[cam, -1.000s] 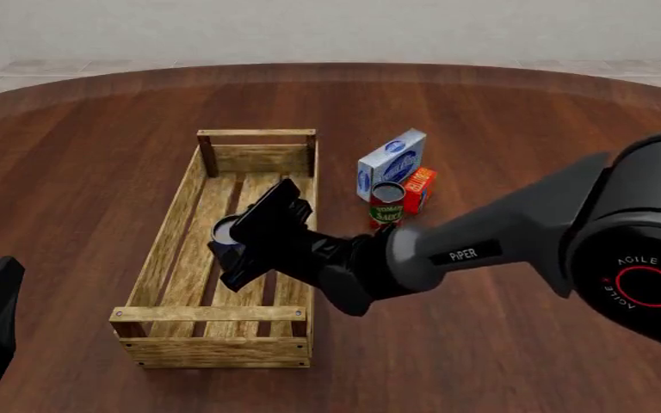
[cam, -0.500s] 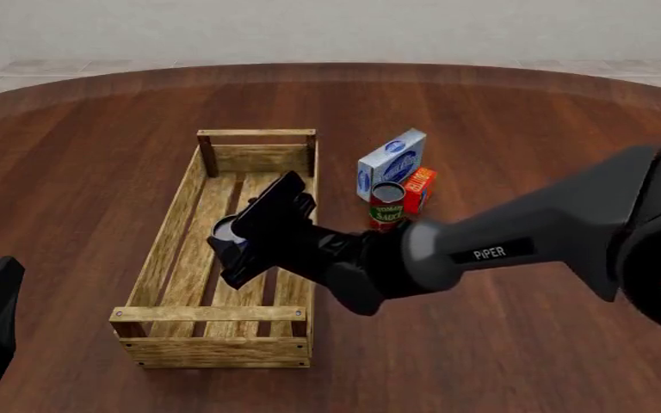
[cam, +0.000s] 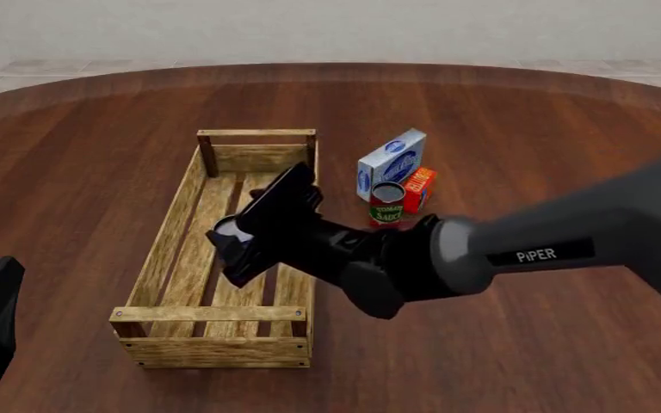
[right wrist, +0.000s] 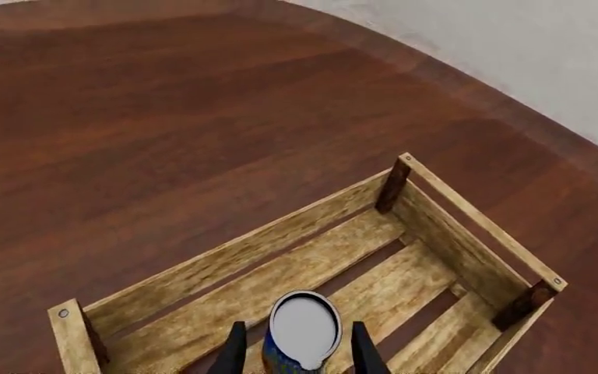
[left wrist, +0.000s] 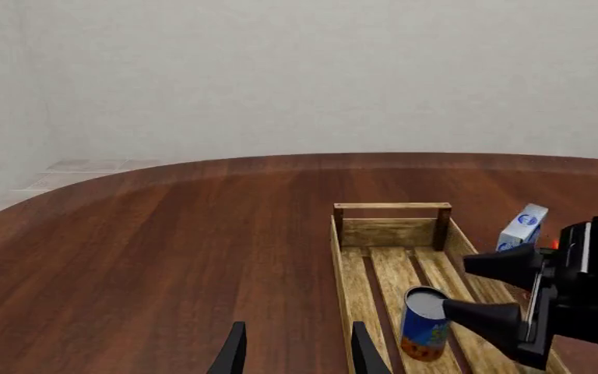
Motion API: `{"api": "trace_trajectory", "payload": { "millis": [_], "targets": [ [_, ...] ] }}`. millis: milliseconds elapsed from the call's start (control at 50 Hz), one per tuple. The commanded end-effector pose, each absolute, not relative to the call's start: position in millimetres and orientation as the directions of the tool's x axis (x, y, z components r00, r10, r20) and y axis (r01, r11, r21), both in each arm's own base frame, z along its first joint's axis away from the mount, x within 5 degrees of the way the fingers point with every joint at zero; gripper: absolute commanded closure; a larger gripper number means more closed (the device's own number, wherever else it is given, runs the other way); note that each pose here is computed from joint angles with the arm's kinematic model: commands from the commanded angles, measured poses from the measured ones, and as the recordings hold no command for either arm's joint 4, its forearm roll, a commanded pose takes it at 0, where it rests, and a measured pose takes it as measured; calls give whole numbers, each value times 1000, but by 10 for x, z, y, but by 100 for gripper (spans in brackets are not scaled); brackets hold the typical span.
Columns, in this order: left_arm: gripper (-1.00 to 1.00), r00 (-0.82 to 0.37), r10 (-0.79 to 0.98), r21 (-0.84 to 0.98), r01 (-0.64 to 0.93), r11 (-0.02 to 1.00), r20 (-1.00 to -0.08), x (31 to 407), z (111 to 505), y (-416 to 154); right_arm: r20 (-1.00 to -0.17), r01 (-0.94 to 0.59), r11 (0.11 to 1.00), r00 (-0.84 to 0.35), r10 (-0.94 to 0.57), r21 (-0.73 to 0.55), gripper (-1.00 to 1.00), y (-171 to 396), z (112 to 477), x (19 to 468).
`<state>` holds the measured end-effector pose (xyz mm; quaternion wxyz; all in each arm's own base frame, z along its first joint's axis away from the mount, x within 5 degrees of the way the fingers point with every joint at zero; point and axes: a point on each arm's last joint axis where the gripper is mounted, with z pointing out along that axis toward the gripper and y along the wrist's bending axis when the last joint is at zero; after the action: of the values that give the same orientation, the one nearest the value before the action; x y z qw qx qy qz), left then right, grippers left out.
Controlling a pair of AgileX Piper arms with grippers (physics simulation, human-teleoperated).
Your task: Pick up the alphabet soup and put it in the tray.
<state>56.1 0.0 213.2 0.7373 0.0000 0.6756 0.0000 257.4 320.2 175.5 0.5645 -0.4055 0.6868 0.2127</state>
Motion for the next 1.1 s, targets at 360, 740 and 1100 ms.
{"api": "trace_trajectory", "payload": {
  "millis": [360,740,1100],
  "targets": [
    [-100,87,0,0,0,1000,-996,561,2132,0,-955,-804,572,-16,-295,-163,-100,3024,1835,2350],
    [-100,87,0,0,0,1000,-996,561,2132,0,-963,-809,566,0,-271,-159,-100,2926,1990,2209],
    [-100,87,0,0,0,1000,-996,561,2132,0,-967,-793,589,3,-254,-157,-100,2808,2082,2229]
  ]
}}
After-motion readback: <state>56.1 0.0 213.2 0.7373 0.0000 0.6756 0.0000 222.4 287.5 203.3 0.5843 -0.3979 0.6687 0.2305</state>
